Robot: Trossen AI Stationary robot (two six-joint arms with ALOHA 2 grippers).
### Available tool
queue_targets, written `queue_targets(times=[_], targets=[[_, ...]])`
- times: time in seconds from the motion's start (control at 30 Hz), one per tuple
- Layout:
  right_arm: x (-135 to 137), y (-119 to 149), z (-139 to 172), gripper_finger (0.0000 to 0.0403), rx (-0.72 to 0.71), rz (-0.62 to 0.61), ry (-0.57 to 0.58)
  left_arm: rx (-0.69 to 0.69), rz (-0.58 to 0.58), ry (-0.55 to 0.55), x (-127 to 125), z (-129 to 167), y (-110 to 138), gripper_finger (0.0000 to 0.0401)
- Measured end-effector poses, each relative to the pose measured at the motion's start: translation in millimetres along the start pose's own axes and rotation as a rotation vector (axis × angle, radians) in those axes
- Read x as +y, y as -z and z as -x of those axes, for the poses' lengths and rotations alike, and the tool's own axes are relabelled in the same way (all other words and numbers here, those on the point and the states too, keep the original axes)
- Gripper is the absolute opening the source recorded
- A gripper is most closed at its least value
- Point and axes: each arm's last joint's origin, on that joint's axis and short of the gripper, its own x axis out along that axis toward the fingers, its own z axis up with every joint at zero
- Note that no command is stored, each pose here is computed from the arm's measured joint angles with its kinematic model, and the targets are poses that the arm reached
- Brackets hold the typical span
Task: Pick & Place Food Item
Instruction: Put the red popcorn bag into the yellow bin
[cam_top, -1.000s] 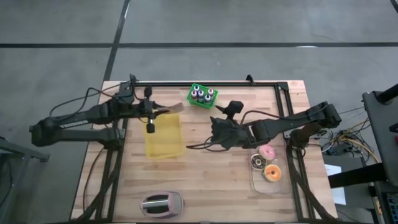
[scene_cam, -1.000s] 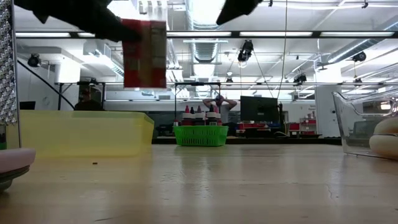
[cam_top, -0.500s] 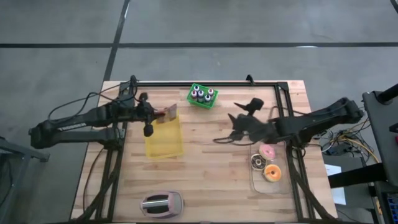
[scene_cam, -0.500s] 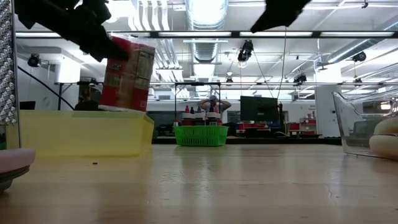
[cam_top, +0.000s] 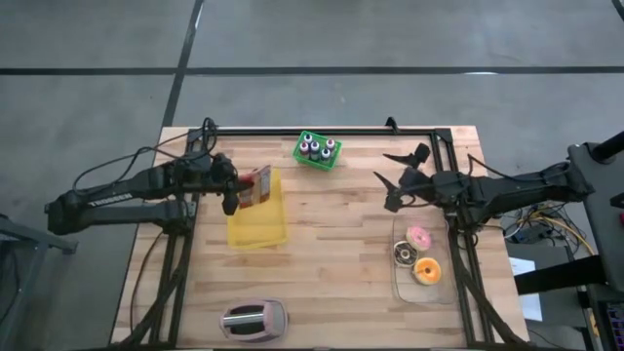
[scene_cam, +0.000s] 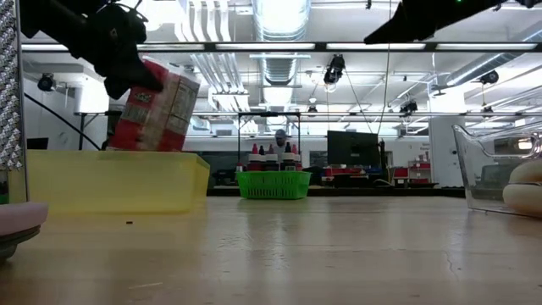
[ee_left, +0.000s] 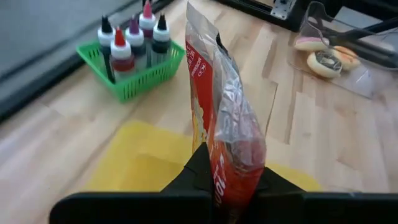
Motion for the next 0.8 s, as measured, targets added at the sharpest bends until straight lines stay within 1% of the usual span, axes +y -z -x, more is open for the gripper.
queue_targets(times=[0.17,0.43,0.8], targets=[[-1,8,-4,0.0246,0.023,0.023,0.002,0.037,0.095,0.047,-1,0,3,0.0018],[-3,11,-11,0.0246,0.051,0.047,0.025,0.078,0.231,0.151,-4,-1,4,0.0018],[-6,12,-13,0.0247,0.06,0.052,0.041,0.135,0.306,0.233,-6,-4,7,0.0018]])
